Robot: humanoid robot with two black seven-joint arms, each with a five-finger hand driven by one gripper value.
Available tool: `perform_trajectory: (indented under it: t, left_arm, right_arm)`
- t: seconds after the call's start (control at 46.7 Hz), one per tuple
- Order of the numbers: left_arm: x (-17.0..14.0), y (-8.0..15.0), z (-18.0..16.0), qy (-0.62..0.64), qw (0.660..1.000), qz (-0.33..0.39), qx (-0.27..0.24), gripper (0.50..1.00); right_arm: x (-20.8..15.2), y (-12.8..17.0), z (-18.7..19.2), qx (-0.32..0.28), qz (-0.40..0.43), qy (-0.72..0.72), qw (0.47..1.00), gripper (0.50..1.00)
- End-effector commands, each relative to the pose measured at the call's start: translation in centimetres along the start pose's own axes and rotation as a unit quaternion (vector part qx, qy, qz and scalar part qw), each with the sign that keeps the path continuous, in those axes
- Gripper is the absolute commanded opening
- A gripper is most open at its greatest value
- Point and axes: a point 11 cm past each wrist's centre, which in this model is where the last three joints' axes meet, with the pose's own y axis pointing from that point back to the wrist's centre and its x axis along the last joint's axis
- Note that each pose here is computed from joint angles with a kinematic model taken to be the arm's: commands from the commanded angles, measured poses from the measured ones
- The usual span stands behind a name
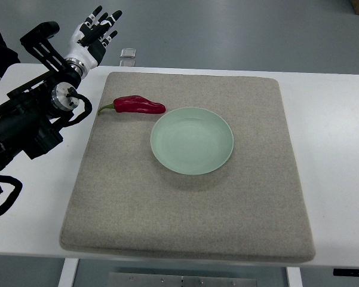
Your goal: Place red pepper on plate with left hand
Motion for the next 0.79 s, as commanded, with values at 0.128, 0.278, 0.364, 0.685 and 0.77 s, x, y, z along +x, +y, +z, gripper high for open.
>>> perform_trajectory:
  t: [0.128, 0.278, 0.364, 0.685, 0.77]
  left_arm:
    - [-0.08, -0.04, 0.09, -0.002, 1.000, 0.000, -0.001, 0.988]
    - [0.08, -0.02, 0.15, 0.000, 1.000, 0.001, -0.002, 0.988]
    - [0.17, 0.00, 0.07, 0.000, 1.000, 0.002, -0.001, 0.988]
    - [0.06, -0.06, 0.25, 0.005, 1.000, 0.003, -0.004, 0.986]
    - [0.13, -0.05, 0.31, 0.005, 1.000, 0.003, -0.004, 0.986]
  right_arm:
    - [0.00, 0.00, 0.02, 0.000, 0.000, 0.000, 1.000, 0.928]
    - [0.00, 0.00, 0.03, 0.000, 0.000, 0.000, 1.000, 0.928]
    - [0.00, 0.00, 0.03, 0.000, 0.000, 0.000, 1.000, 0.928]
    - [0.00, 0.00, 0.03, 0.000, 0.000, 0.000, 1.000, 0.928]
    - [0.01, 0.00, -0.06, 0.001, 0.000, 0.000, 1.000, 0.928]
